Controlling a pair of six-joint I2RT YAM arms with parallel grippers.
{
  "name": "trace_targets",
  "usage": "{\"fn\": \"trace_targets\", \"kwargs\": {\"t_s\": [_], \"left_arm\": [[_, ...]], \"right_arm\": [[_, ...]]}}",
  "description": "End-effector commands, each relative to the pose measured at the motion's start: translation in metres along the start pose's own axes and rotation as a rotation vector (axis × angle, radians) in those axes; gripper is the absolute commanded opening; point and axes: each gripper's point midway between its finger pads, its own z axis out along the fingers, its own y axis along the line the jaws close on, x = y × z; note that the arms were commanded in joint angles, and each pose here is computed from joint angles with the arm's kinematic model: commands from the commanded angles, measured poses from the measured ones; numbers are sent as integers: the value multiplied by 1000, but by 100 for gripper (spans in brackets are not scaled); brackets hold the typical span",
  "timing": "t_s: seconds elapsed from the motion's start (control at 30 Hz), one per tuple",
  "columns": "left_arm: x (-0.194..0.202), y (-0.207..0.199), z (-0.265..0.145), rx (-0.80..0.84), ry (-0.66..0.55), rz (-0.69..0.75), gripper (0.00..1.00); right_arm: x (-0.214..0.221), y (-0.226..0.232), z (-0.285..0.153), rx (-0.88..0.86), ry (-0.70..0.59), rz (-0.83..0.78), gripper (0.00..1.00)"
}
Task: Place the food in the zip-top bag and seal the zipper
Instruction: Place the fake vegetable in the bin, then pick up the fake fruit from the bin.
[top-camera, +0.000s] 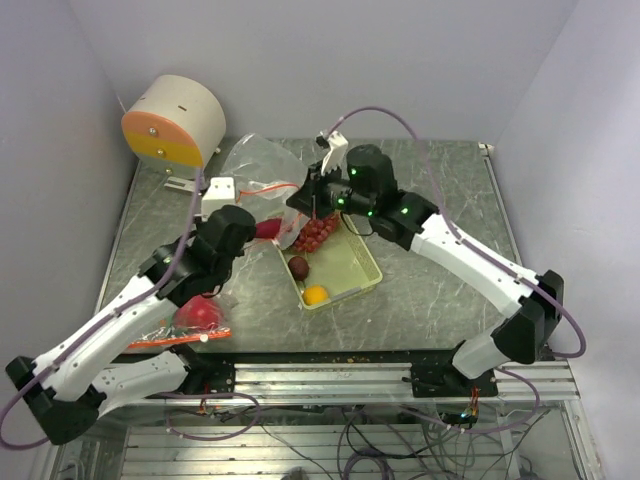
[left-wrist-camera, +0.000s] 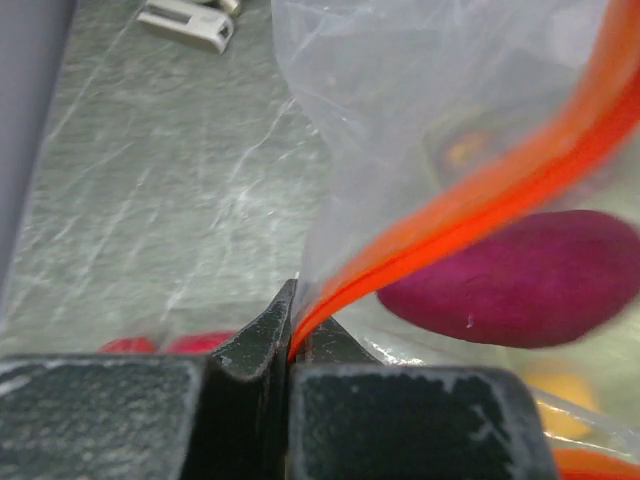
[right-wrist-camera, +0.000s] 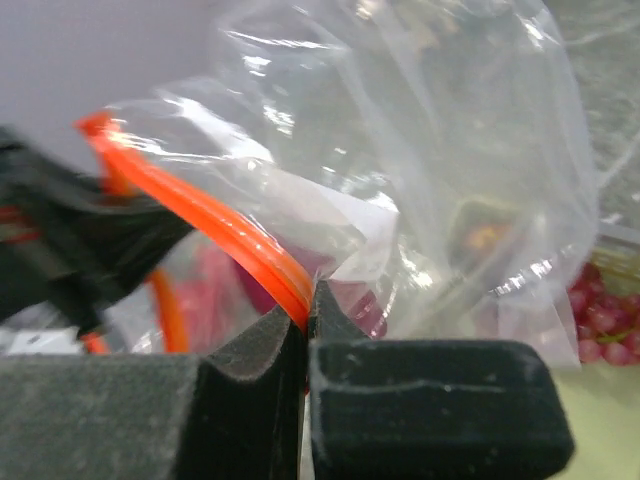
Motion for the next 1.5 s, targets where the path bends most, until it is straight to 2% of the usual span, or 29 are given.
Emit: {"fn": "trace_targets", "kwargs": {"t_s": [0.0, 0.13, 0.3, 0.43, 0.6, 0.67, 0.73, 0.77, 0.9, 0.97, 1.17, 1.27, 1.47], "left_arm": [[15, 31, 9, -172, 59, 186, 7], [19, 33, 13, -172, 61, 194, 7], [-4, 62, -15, -240, 40, 189, 7], [-11, 66, -27, -193, 22, 172, 7], [2, 53, -14, -181, 71, 207, 7], [8, 49, -6, -203, 99, 237, 7], [14, 45, 1, -215, 123, 255, 7], [18, 42, 5, -213, 132, 264, 7], [30, 33, 18, -200, 152, 287, 7], [34, 31, 22, -203, 154, 297, 7], [38, 32, 27, -222, 153, 311, 7], [34, 34, 23, -218, 140, 302, 7], [17, 43, 12, -238, 95, 281, 7]], "right_arm": [[7, 46, -43, -248, 158, -14, 0], [13, 43, -51, -263, 151, 3, 0], [48, 15, -24, -251, 203, 98, 0], [87, 37, 3, -418, 254, 191, 0], [112, 76, 11, -602, 293, 218, 0], [122, 76, 15, -609, 317, 227, 0], [133, 61, 24, -527, 333, 232, 0], [138, 51, 26, -481, 342, 228, 5], [142, 30, 21, -401, 330, 197, 38], [134, 21, 14, -352, 301, 161, 46], [104, 2, -11, -264, 214, 102, 55], [103, -34, -8, -88, 196, 106, 58], [119, -117, 9, 274, 249, 120, 65]]}}
